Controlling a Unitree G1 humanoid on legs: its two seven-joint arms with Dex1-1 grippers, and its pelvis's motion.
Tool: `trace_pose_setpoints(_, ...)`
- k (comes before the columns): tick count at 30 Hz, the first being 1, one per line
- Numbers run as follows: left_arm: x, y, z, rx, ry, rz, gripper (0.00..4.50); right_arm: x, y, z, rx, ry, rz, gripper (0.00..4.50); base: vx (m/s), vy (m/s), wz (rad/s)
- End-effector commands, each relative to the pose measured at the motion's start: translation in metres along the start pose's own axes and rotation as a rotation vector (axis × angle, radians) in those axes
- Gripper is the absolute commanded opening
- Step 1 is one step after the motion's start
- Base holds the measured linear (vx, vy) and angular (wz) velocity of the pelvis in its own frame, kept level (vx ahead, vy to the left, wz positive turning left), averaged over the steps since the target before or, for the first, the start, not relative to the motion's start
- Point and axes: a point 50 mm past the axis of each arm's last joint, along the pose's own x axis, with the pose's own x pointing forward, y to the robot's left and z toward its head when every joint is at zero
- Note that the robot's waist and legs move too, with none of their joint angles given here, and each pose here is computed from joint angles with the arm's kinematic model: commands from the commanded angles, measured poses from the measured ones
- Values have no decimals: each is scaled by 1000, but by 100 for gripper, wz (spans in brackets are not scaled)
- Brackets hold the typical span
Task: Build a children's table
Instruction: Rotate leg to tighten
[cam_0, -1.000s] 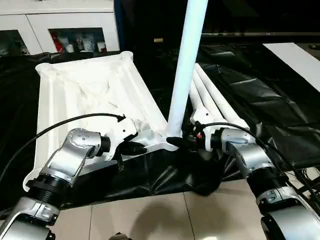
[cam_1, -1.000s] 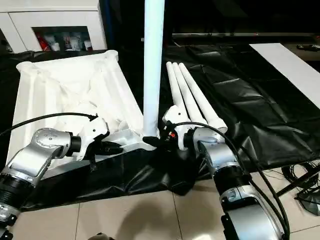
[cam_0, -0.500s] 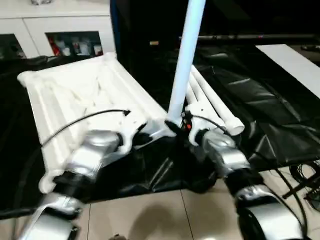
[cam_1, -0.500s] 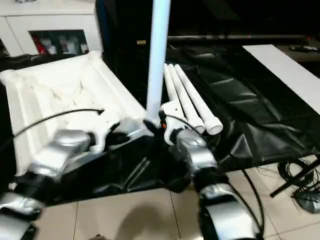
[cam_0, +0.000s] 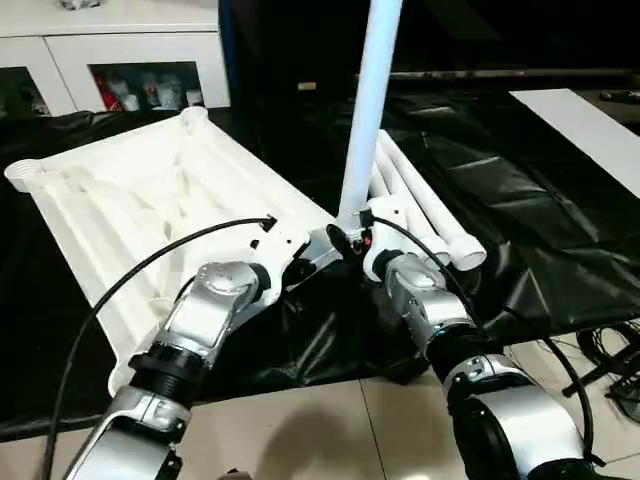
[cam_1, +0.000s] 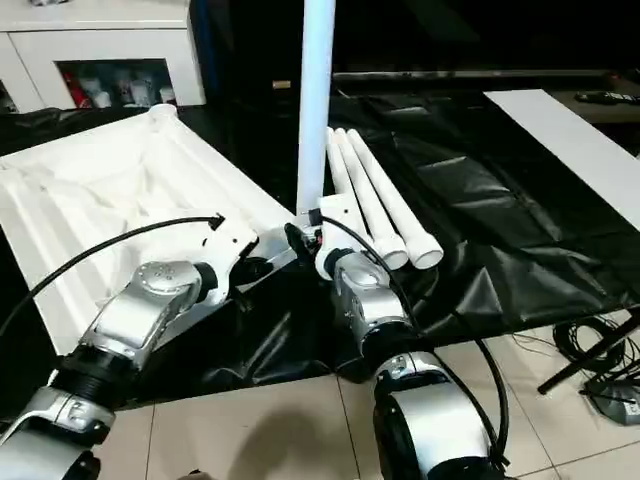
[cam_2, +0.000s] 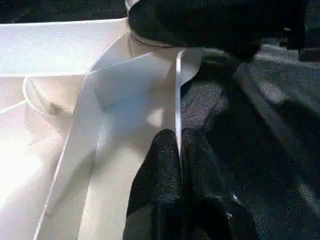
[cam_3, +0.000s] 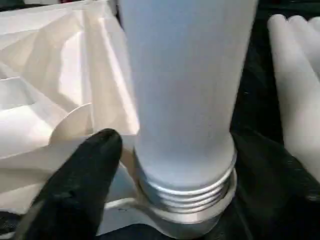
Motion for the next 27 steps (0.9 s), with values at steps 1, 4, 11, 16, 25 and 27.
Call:
trace_pose_setpoints(1,-2,-3,-8,20,7,-44,0,0,9,-2,-55,14,102,386,0,0,0)
trace_pose_setpoints(4,-8,2,-13,39,23,-69,0,-7,0,-3,-108,8,140,386,0,0,0)
trace_pose_setpoints(11,-18,31,-18,54,51,45,0,-32,-16,-5,-218,-3,227,386,0,0,0)
trace_pose_setpoints(16,-15,38,-10,91,24,82,0,-49,-16,-4,-275,-11,282,386,0,0,0)
trace_pose_setpoints(25,-14,48,29,90,-173,165,80,-52,-16,-8,-262,15,215,387,0,0,0)
trace_pose_setpoints(27,-16,51,31,90,-182,185,98,-52,-15,-7,-259,17,212,387,0,0,0)
